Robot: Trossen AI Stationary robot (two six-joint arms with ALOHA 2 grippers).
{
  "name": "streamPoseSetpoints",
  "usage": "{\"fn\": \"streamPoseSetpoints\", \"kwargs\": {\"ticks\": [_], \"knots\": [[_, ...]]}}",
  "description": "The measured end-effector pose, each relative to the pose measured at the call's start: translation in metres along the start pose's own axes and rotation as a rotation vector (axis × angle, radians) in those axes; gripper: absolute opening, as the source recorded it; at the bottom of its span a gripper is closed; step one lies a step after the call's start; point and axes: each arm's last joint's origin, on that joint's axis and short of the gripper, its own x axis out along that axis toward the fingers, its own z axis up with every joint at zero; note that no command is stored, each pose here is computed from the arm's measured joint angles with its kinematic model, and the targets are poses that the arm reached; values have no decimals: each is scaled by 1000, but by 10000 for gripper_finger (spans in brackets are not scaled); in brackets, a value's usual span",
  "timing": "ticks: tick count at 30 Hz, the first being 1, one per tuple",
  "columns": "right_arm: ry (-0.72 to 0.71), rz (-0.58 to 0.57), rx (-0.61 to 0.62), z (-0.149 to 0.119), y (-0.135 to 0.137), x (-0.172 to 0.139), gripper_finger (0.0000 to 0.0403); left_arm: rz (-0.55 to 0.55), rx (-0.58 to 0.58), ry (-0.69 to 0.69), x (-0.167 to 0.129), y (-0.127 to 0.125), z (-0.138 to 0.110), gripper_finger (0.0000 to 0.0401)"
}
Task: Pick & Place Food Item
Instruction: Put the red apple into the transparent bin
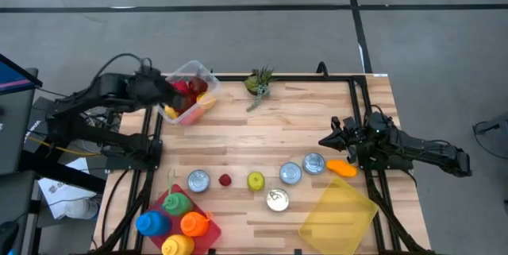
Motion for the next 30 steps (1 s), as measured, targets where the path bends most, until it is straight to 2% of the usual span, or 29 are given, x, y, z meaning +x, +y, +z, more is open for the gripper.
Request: {"fn": "streamPoseSetpoints", "kwargs": {"ticks": [6,11,13,20,26,30], "knots": [[-7,-18,0,0,-1,0,0,118,52,166,45,-11,-16,278],[-7,-19,0,0,-1,0,0,282,45,267,82,-8,-22,278],[-7,-19,0,0,-1,0,0,312,37,286,93,-4,-21,278],[-8,-21,0,0,-1,0,0,195,-20,280,116,-3,-1,278],[-8,-21,0,0,-1,0,0,259,-41,330,134,8,7,278],[-8,-21,1,0,-1,0,0,280,-14,384,147,9,9,279]]}}
